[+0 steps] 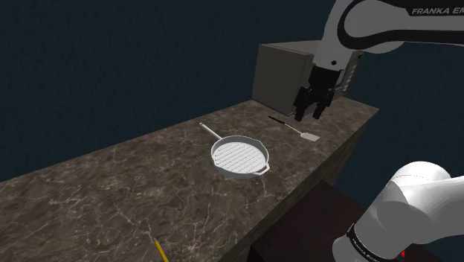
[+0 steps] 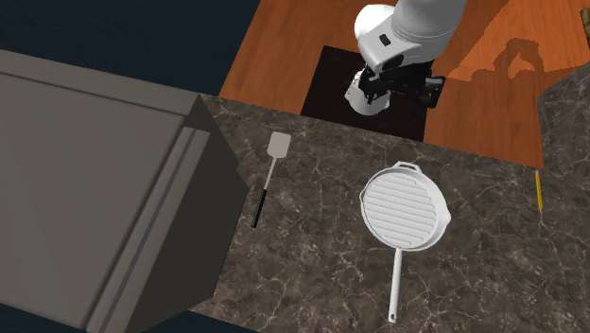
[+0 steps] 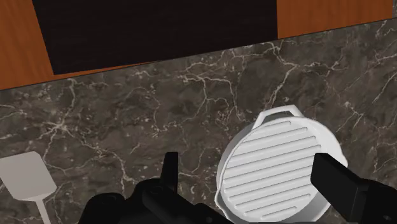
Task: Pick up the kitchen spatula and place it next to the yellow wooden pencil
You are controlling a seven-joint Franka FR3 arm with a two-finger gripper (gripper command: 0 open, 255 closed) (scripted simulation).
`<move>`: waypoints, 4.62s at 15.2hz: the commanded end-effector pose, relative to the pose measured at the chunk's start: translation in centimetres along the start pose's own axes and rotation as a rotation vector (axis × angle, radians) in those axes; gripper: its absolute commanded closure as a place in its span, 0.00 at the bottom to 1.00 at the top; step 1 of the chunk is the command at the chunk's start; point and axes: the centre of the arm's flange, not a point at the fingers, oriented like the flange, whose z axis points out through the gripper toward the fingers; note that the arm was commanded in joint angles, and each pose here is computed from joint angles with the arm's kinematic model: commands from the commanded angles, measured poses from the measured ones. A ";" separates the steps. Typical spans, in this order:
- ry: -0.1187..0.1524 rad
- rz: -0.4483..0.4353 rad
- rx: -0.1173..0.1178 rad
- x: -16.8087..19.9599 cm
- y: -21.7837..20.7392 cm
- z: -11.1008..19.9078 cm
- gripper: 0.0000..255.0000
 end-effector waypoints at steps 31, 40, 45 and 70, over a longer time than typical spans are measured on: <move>0.085 -0.194 -0.135 20.5 22.1 14.1 0.00; 0.085 -0.194 -0.135 20.7 22.4 16.5 0.00; 0.085 -0.193 -0.135 20.7 22.3 16.4 1.00; 0.086 -0.140 -0.141 17.4 22.6 17.6 0.00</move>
